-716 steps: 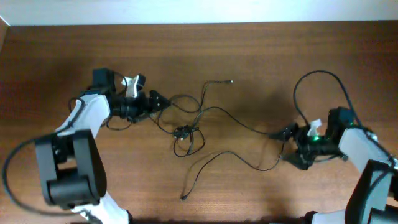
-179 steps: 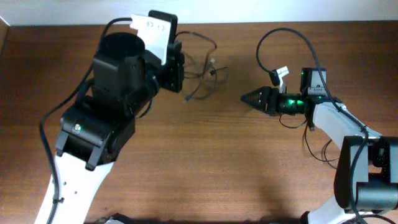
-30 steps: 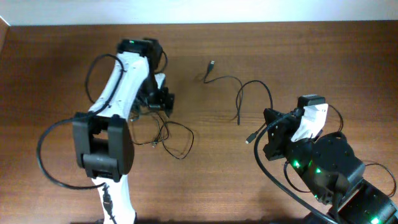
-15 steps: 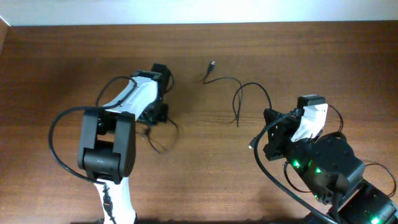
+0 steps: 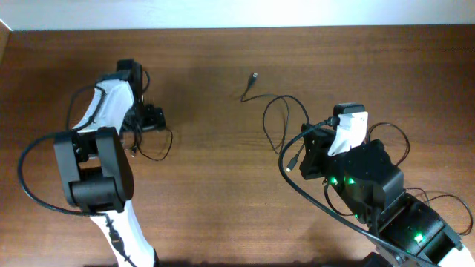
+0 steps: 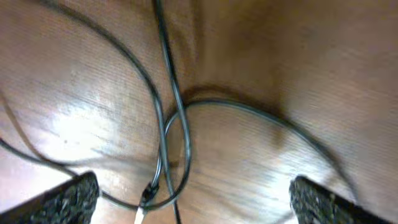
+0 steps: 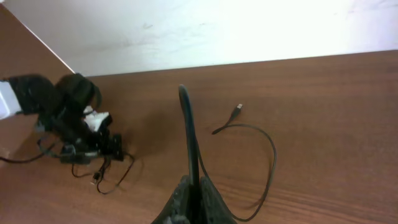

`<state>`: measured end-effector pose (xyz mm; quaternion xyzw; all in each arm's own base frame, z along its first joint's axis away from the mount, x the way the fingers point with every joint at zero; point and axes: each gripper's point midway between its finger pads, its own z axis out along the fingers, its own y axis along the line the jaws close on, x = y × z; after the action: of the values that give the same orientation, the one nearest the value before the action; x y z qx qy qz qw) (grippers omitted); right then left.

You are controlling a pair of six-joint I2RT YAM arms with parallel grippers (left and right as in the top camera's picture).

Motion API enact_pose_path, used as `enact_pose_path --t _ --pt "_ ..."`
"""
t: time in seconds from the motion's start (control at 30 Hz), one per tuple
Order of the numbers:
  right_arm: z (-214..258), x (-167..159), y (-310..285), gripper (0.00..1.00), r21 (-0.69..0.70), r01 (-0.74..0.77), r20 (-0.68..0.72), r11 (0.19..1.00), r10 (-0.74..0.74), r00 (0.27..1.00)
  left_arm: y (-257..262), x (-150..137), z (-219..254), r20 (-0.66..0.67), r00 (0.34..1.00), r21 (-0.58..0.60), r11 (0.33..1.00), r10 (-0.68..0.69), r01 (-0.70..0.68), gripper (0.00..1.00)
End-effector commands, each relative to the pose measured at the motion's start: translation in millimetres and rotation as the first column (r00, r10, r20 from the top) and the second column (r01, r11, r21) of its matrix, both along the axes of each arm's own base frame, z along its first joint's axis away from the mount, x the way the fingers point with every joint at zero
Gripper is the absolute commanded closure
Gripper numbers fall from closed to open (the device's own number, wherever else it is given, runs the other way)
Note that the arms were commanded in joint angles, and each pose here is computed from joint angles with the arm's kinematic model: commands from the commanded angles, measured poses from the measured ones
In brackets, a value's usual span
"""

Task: Untangle cables

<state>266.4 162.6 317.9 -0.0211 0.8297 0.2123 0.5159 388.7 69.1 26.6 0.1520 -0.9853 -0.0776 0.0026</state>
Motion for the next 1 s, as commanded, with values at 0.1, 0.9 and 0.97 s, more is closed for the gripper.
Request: enact_pose_path --t 0.1,0.9,0.97 --pt "1 3 -4 0.95 -0.019 0.015 0.015 1.0 -0.015 1.0 -10 17 88 0.03 0.998 -0.063 0.997 0.056 -0.054 0.01" --pt "-3 1 -2 0.94 -0.026 0.002 -0.001 1.0 -0.002 1.0 -10 12 91 0.013 0.998 -0.064 0.997 0.055 -0.054 0.01" --pt "-7 2 2 0.95 -0.047 -0.022 -0.01 0.999 0.022 1.0 -10 12 91 0.013 0.998 -0.064 0.997 0.055 -0.054 0.01"
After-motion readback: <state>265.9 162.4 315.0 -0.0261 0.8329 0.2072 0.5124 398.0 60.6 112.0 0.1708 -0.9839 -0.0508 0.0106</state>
